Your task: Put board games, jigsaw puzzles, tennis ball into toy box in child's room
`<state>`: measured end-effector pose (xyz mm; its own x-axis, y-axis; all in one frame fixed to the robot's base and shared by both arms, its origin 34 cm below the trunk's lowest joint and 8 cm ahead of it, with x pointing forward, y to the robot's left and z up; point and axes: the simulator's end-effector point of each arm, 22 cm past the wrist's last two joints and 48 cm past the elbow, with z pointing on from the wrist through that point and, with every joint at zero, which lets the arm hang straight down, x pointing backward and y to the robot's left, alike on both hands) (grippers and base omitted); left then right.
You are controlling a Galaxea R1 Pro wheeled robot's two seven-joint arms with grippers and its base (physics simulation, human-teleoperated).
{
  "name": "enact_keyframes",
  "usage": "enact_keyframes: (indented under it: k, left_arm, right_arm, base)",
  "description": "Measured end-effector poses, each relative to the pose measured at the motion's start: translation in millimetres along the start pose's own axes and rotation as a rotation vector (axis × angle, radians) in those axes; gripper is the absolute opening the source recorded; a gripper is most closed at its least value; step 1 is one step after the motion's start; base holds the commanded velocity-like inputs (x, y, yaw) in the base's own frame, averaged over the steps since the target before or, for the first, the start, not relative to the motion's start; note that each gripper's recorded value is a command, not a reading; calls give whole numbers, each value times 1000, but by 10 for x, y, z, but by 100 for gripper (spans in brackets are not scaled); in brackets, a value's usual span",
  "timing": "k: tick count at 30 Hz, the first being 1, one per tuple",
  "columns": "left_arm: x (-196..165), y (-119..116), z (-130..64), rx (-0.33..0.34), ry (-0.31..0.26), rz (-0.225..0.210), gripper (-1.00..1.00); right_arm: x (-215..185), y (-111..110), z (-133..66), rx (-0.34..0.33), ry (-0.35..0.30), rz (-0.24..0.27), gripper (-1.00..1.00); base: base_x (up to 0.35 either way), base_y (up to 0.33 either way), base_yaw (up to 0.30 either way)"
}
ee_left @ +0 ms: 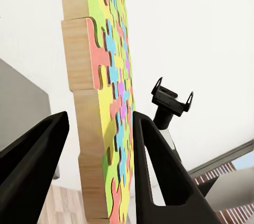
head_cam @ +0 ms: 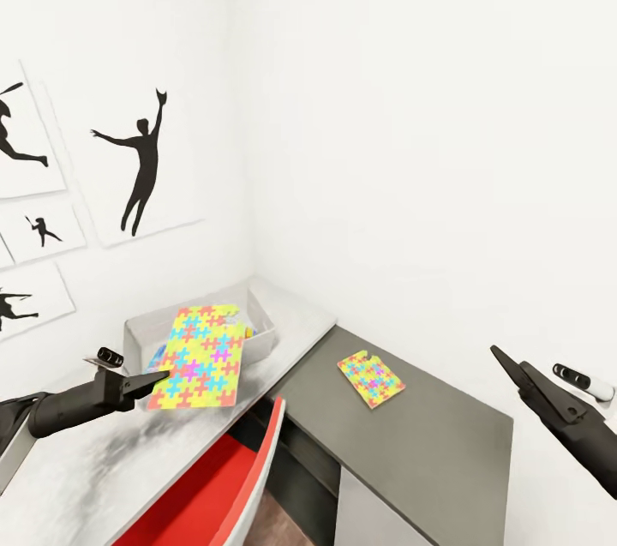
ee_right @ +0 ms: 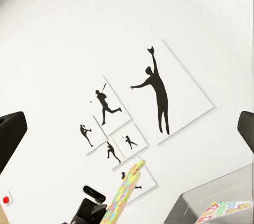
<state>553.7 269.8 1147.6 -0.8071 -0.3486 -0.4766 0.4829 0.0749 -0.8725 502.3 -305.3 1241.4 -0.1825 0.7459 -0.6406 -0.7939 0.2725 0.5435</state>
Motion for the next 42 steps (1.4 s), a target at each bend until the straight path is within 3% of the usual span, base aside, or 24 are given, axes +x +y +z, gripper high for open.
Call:
enact_keyframes:
  k: [9, 26, 33, 42]
  left_arm:
    - [4, 10, 0, -2, 1, -1, -100]
    - [2, 11, 1, -1, 1, 0, -100]
    - [2, 9, 3, 0, 0, 31, -100]
    - [1, 20, -2, 0, -2, 31, -100]
  right_arm:
    - [5, -11, -1, 3, -1, 0, 100]
    - [8, -18, -2, 5, -1, 1, 100]
    - [26, -28, 2, 9, 5, 2, 100]
    - [39, -43, 3, 14, 10, 2, 100]
  base:
    - [236, -27, 0]
    - [81, 66, 0]
    - [121, 10, 0]
    - [33, 0, 0]
